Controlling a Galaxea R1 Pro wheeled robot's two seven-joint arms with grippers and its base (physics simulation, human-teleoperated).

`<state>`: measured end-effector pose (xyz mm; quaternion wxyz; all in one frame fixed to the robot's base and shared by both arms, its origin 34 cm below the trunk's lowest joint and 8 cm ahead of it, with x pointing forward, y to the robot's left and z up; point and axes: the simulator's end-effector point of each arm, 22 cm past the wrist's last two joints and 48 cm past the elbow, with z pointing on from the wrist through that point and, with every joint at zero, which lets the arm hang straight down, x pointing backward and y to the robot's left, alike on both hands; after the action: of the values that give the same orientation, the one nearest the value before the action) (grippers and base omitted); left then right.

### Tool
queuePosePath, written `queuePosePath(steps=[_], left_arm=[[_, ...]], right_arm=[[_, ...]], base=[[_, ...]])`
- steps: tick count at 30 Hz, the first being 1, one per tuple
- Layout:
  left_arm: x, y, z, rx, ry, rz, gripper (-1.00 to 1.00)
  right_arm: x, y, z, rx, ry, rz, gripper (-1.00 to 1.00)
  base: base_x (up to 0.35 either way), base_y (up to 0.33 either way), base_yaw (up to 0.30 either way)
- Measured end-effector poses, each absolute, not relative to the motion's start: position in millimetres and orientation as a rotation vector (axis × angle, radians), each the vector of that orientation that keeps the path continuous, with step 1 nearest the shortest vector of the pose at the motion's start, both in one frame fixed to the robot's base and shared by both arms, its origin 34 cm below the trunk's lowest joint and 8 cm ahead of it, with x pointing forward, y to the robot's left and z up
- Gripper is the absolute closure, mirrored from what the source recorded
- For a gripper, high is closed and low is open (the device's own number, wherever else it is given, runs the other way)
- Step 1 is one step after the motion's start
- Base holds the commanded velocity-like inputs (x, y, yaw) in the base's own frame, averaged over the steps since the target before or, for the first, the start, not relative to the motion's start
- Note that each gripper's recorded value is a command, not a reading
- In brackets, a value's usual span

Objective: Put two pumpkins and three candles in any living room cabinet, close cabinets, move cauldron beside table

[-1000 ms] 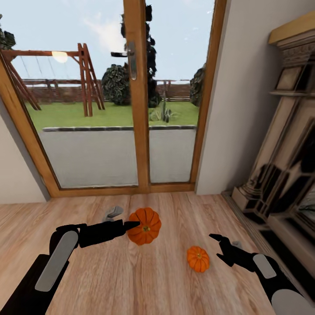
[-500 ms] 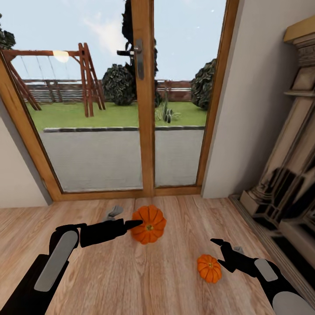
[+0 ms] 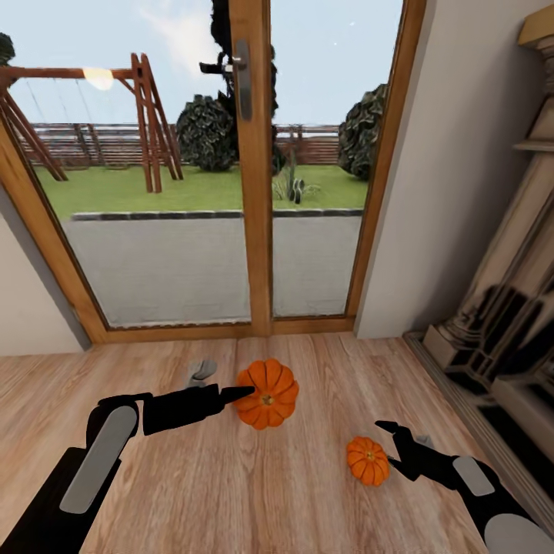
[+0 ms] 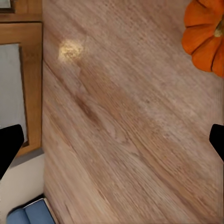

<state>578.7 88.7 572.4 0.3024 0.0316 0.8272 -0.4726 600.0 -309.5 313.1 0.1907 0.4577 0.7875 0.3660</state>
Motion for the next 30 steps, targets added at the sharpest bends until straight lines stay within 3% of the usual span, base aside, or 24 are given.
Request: queuePosePath(steps=[22, 30], left_arm=[[583.0, 88.4, 525.6, 0.029, 2.268, -1.282, 1.00], [580.7, 83.7, 540.2, 0.038, 2.221, -1.367, 1.00]], right_arm=[[590.7, -317.1, 274.8, 1.341, 2.217, 1.011, -1.00], [617.6, -346.7, 299.5, 1.278, 2.119, 0.977, -1.00]], base=[[0.000, 0.000, 0.000], [0.000, 0.000, 0.000]])
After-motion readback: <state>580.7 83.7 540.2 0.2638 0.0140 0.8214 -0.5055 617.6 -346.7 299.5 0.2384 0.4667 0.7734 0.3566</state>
